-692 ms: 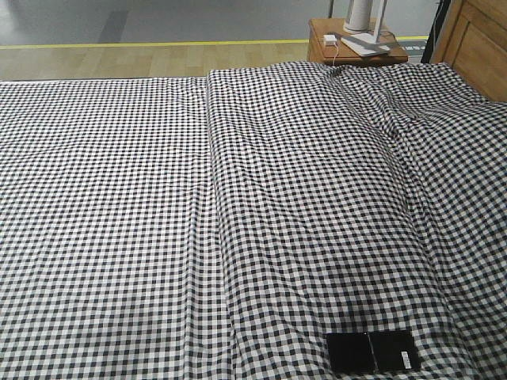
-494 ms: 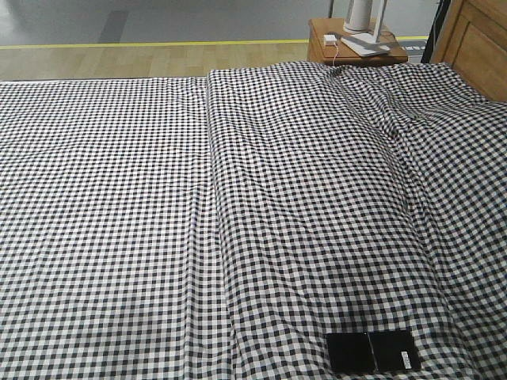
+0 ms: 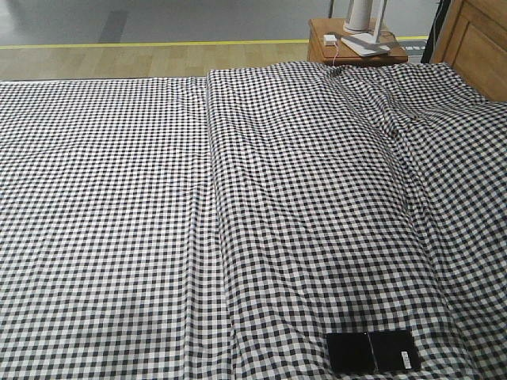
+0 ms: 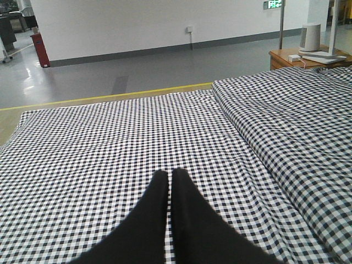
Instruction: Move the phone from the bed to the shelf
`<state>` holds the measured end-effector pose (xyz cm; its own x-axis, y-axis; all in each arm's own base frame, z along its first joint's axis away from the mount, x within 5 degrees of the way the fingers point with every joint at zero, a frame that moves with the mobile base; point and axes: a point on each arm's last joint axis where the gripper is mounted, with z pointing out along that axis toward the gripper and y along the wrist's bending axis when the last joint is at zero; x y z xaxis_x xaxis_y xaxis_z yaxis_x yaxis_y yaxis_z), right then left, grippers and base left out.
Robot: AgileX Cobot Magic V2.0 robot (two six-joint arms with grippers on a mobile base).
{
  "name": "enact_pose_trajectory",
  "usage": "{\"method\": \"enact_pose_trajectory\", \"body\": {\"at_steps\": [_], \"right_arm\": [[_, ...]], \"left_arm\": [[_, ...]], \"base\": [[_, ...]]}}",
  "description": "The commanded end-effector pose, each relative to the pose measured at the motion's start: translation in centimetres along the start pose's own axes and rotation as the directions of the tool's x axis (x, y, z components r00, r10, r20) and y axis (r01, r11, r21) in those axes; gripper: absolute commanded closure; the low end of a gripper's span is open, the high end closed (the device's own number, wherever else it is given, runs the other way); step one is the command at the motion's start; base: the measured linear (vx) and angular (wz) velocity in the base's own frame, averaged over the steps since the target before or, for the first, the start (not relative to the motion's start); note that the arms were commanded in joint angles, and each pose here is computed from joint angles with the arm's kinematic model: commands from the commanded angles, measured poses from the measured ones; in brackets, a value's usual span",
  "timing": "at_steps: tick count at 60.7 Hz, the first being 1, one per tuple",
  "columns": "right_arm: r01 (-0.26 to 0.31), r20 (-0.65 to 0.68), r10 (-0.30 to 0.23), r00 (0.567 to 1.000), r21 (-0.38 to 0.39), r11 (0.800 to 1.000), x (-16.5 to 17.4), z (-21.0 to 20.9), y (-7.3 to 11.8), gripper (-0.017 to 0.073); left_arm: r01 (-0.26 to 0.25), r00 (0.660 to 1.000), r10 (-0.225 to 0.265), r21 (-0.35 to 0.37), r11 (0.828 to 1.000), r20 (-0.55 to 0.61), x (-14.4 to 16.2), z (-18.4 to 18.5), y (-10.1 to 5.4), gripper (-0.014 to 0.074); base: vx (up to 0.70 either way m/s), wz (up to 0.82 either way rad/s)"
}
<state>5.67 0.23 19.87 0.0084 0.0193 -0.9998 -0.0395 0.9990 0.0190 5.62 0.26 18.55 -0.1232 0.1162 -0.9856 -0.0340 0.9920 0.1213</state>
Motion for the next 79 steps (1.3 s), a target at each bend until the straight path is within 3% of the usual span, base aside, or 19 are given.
{"method": "enact_pose_trajectory", "body": {"at_steps": [1, 40, 48, 53, 62, 79], "right_arm": [[0.012, 0.075, -0.013, 0.997, 0.009, 1.0, -0.5, -0.1, -0.1, 0.0566], [0.015, 0.112, -0.016, 0.994, 0.011, 1.0, -0.9, -0.1, -0.1, 0.0566], [0.015, 0.195, -0.017, 0.981, 0.014, 1.0, -1.7, -0.2, -0.1, 0.0566], [0.014, 0.301, -0.018, 0.954, 0.018, 1.0, -2.7, -0.5, -0.1, 0.0566], [0.011, 0.52, -0.021, 0.854, 0.023, 1.0, -6.2, -1.7, -0.1, 0.0566], [0.012, 0.663, -0.023, 0.748, 0.022, 1.0, -15.9, -4.1, 0.2, 0.0566]], "left_arm": [[0.015, 0.994, -0.014, -0.007, 1.0, 0.108, -1.4, -0.3, 0.2, 0.0592], [0.015, 0.994, -0.014, -0.007, 1.0, 0.108, -1.4, -0.3, 0.2, 0.0592], [0.015, 0.994, -0.014, -0.007, 1.0, 0.108, -1.4, -0.3, 0.2, 0.0592], [0.015, 0.994, -0.014, -0.007, 1.0, 0.108, -1.4, -0.3, 0.2, 0.0592], [0.015, 0.994, -0.014, -0.007, 1.0, 0.108, -1.4, -0.3, 0.2, 0.0592], [0.015, 0.994, -0.014, -0.007, 1.0, 0.108, -1.4, -0.3, 0.2, 0.0592]], "base": [[0.0, 0.0], [0.0, 0.0], [0.0, 0.0], [0.0, 0.0], [0.0, 0.0], [0.0, 0.0]]}}
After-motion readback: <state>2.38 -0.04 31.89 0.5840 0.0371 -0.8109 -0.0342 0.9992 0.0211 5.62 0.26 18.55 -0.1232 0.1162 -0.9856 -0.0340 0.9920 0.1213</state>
